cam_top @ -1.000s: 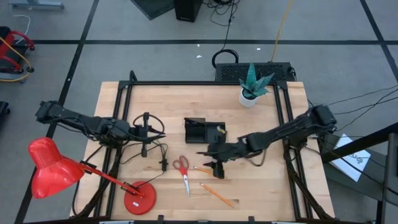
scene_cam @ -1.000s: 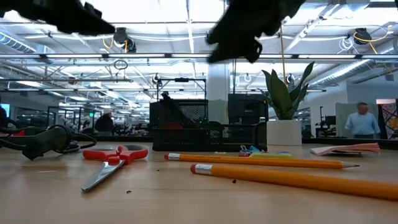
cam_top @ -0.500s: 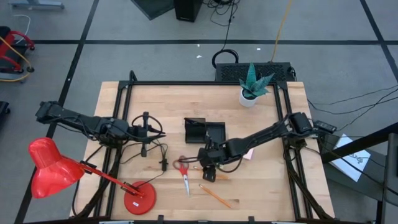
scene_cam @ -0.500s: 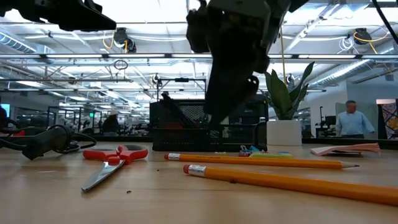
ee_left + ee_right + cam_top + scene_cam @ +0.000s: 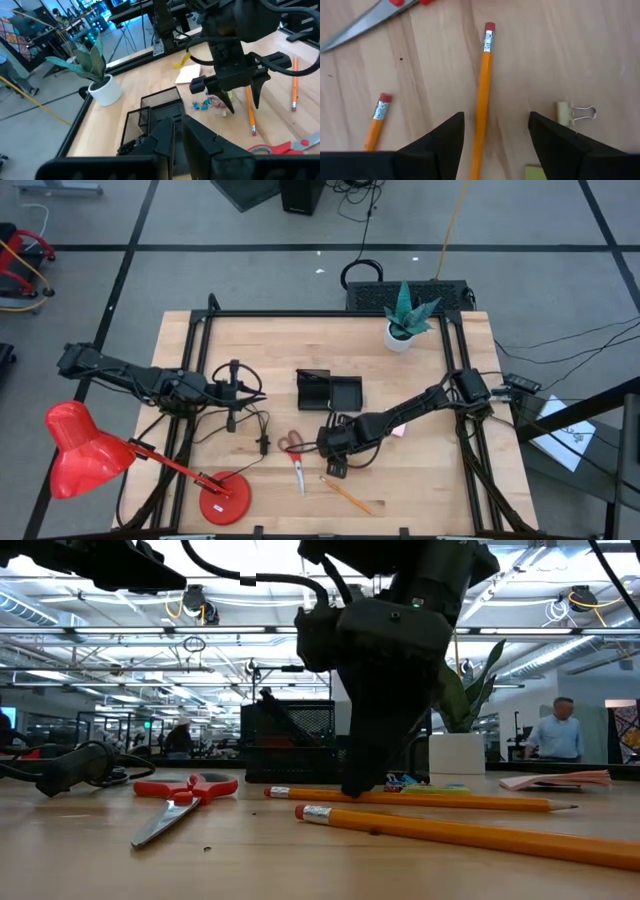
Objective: Pick and place office supplies into organizer
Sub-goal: Put the orange pencil into the black desk organizer
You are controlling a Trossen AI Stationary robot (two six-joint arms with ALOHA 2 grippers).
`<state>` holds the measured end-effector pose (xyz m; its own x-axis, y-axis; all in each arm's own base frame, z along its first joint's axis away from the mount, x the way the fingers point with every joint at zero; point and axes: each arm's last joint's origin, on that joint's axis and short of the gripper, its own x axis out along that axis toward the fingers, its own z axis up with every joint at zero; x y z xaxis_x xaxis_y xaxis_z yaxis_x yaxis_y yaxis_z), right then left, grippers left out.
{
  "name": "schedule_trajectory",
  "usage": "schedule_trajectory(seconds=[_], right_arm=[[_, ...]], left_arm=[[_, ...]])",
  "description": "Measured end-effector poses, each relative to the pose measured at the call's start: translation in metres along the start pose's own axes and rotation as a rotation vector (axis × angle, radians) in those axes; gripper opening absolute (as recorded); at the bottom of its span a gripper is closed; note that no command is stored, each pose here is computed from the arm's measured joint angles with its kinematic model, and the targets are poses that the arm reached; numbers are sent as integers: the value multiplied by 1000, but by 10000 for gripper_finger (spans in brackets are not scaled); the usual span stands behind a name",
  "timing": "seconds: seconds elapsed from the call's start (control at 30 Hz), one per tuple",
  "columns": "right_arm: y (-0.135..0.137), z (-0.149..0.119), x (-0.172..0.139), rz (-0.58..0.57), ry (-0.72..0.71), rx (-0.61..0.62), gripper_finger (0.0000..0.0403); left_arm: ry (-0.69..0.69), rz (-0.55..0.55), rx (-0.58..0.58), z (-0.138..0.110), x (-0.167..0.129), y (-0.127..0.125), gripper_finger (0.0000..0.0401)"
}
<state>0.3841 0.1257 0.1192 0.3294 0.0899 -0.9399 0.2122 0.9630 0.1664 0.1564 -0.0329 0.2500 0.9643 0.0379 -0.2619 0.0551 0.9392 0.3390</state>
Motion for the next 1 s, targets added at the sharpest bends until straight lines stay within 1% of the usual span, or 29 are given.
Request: schedule_trajectory(seconds=[0.1, 0.23, 0.33, 0.4, 0.53, 0.63, 0.8, 0.9, 1.0], right_arm=[[3, -10, 7, -63, 33, -65, 214], [5, -22, 16, -120, 99, -108, 214], [10, -28, 20, -155, 95, -145, 214], [12, -29, 22, -149, 90, -144, 214], [13, -29, 25, -114, 100, -78, 202], [14, -29, 26, -89, 112, -52, 186], [14, -29, 26, -57, 123, -62, 147], [14, -28, 26, -33, 137, -66, 110], [13, -27, 27, -20, 143, -70, 62]], left_arm=[[-6, -19, 0, 0, 0, -1, 45], [-5, -23, 4, 0, 0, -1, 45], [-6, -23, 5, 0, 0, -1, 45], [-6, -23, 5, 0, 0, -1, 45], [-6, -23, 6, 0, 0, -1, 45], [-6, -23, 3, 0, 0, -1, 45], [-6, -23, 1, 0, 0, -1, 45], [-6, -23, 1, 0, 0, -1, 45], [-6, -23, 4, 0, 0, -1, 45]])
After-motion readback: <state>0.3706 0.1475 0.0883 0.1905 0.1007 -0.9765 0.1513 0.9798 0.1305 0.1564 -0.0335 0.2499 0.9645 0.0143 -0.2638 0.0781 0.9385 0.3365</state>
